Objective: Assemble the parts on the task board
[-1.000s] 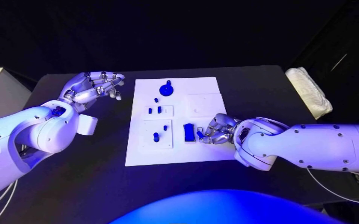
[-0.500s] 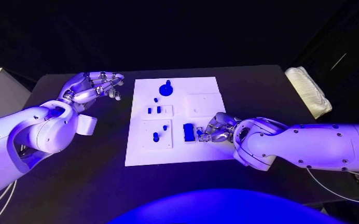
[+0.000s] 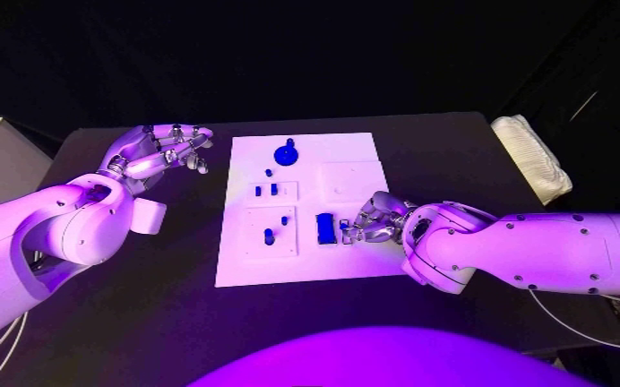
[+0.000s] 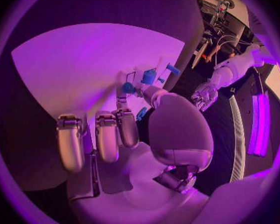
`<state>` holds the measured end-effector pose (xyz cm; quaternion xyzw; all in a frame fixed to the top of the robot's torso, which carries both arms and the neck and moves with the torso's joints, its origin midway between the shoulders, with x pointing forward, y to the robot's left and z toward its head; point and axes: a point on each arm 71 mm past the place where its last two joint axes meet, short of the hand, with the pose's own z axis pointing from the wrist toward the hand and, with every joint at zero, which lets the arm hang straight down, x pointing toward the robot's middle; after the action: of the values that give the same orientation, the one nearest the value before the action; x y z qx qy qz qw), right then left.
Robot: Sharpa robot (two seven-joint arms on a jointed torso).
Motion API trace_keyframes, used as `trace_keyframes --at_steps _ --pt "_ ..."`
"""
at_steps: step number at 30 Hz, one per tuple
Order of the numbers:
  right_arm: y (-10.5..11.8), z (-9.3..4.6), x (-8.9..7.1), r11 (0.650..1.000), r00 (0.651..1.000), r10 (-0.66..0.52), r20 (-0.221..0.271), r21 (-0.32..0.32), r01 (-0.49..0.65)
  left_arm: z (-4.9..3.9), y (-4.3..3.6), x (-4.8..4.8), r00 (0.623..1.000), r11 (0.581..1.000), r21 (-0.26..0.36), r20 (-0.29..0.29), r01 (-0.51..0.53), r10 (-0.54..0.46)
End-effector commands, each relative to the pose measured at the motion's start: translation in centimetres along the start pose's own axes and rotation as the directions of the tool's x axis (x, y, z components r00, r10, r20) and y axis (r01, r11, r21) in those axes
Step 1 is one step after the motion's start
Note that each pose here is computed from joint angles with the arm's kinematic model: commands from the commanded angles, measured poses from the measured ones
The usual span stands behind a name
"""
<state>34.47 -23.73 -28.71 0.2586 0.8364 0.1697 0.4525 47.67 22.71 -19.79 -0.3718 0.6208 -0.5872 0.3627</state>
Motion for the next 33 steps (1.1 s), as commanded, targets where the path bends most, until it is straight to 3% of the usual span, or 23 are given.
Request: trace_keyframes --at_steps 1,25,33 --pt "0.11 0.01 -0.02 1.000 1.000 -0.011 0.004 -0.019 0.012 0.01 -0.10 0.20 1.000 1.000 0.005 -0.013 0.009 -0.009" --pt "0.60 0.28 0.29 0.999 0.999 -0.037 0.000 -0.029 0.037 -0.04 -0.12 0.19 1.000 1.000 0.003 -0.012 0.009 -0.009" --pt "0.50 0.46 0.48 0.998 0.998 -0.062 -0.025 -0.003 0.062 -0.05 -0.12 0.17 1.000 1.000 0.001 -0.012 0.009 -0.009"
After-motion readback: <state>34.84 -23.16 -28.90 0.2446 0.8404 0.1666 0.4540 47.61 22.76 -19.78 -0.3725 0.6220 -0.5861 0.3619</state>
